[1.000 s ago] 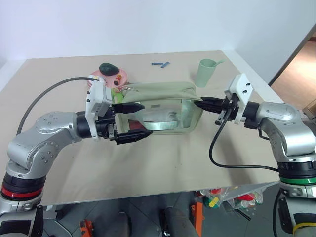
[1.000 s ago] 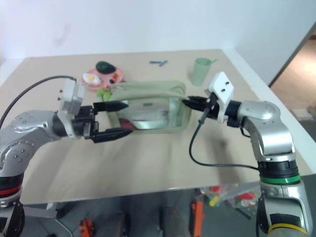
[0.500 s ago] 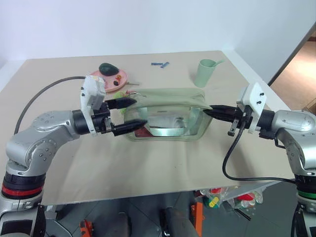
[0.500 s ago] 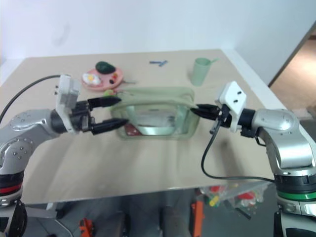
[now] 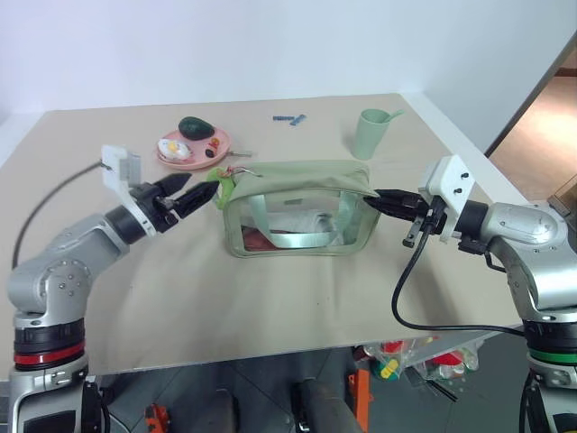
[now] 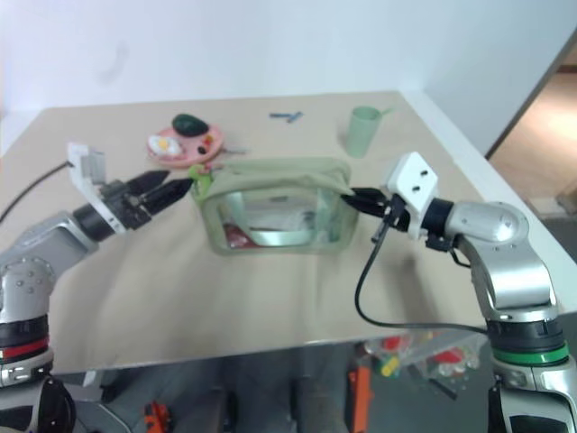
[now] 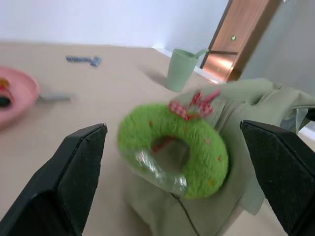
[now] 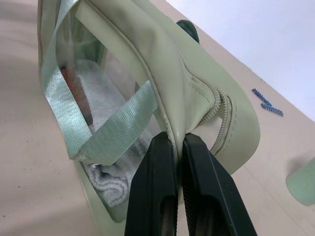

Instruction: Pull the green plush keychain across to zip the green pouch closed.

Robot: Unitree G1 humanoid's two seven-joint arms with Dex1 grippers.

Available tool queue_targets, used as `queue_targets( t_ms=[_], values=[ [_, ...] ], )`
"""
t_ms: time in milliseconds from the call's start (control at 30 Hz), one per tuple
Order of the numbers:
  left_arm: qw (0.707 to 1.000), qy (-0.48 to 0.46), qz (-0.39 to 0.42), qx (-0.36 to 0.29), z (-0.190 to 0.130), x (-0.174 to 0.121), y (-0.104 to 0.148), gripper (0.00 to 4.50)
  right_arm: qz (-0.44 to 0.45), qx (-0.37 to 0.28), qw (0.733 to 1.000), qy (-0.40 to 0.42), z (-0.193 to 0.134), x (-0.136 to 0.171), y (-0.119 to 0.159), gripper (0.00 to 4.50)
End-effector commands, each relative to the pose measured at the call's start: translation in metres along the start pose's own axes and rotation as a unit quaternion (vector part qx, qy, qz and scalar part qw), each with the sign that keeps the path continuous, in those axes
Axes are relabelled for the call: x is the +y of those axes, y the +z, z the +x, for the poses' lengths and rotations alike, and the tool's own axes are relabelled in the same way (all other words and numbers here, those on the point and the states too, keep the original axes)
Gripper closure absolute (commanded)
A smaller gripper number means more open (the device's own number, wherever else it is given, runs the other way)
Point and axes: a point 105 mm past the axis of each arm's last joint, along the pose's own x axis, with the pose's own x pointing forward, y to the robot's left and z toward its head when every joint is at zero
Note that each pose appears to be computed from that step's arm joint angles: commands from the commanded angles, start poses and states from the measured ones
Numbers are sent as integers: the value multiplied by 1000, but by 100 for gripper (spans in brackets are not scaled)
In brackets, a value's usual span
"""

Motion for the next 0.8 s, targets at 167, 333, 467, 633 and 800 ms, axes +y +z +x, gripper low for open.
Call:
queue_targets(
  t_ms=[167,333,467,633,800],
  values=[
    [999,29,-25,-23,1,26,0,0,-19,-22,999,17,7,8,13,445],
    [999,9,-36,-16,6,34,-4,0,-23,-22,999,16,9,8,12,445],
    [999,-12,-47,-20,12,35,-4,0,-27,-19,999,13,8,6,12,445],
    [998,-27,-54,-22,16,38,-7,114,-31,-14,999,10,6,5,10,450],
    [997,-33,-56,-30,22,41,-6,271,-33,-12,999,8,6,4,10,450]
  ],
)
